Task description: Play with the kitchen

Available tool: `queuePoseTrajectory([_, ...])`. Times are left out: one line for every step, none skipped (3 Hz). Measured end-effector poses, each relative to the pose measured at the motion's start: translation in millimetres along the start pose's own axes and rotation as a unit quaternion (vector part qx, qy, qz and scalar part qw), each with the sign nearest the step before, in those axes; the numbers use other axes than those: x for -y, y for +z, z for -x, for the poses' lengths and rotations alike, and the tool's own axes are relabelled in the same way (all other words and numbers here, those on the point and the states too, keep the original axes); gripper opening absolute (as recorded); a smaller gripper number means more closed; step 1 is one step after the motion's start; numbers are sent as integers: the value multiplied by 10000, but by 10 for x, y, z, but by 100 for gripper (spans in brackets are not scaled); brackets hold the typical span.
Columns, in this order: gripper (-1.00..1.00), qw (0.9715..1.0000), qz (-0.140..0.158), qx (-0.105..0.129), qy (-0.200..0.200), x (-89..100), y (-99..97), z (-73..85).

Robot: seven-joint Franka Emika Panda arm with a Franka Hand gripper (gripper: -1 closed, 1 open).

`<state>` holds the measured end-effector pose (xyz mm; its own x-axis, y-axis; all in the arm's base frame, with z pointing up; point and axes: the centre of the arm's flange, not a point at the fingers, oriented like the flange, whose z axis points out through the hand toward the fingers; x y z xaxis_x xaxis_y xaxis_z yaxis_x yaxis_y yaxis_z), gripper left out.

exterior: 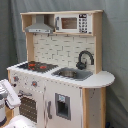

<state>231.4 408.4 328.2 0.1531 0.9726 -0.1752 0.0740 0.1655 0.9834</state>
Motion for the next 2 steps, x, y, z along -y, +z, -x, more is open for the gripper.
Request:
queuePoseTrajectory([100,9984,30,-32,-562,-1,7,46])
queuePoseTrajectory([100,9947,27,-45,-1022,35,80,181])
